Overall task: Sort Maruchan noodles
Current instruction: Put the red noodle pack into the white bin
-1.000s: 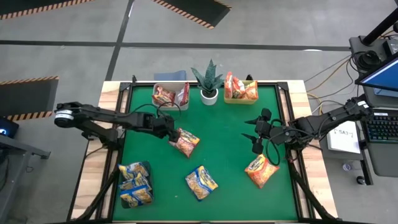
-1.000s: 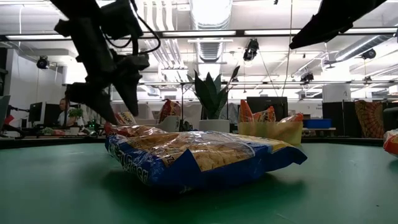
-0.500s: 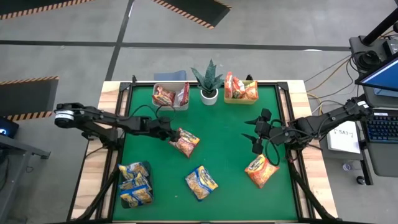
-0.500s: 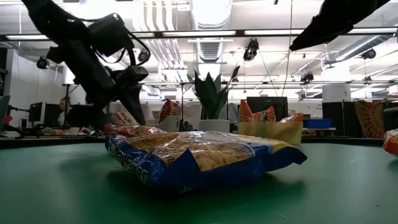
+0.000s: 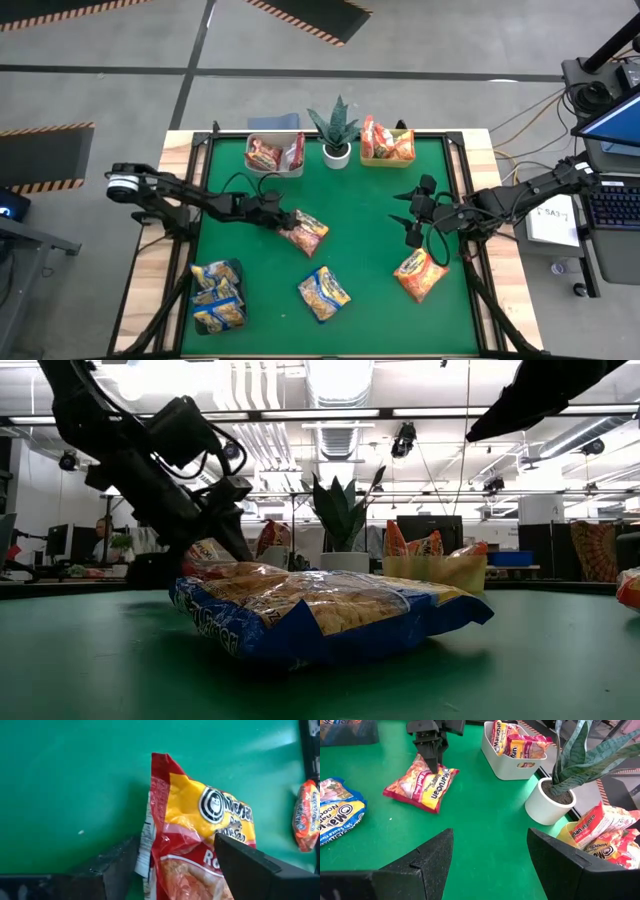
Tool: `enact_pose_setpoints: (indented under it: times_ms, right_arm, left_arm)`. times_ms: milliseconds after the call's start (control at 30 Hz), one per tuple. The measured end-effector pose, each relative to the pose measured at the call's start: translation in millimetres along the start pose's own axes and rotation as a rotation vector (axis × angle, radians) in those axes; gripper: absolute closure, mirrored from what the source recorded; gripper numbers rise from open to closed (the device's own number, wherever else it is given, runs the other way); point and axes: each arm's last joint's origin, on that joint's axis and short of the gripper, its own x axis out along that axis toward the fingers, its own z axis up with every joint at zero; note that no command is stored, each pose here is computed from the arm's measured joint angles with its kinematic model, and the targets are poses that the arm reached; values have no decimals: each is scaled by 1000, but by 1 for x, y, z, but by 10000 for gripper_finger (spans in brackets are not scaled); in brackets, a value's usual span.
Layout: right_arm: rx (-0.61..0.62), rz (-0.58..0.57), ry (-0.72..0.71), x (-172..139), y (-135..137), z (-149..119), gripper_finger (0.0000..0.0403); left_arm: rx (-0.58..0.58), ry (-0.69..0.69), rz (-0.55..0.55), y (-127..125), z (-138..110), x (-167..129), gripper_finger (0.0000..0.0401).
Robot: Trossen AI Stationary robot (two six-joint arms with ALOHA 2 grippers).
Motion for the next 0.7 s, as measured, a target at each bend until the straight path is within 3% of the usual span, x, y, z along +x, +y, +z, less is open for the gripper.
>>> enact_pose_setpoints:
  times_ms: [200, 500, 700]
  right_arm:
    - [-1, 0, 1, 0, 0, -1, 161]
    - [-2, -1, 3, 0, 0, -1, 161]
    - [-3, 0, 3, 0, 0, -1, 161]
  left_arm:
    - [48, 10, 12, -4, 1, 8, 213]
    - [112, 52, -15, -13, 3, 6, 387]
    - [133, 38, -57, -19, 5, -2, 396]
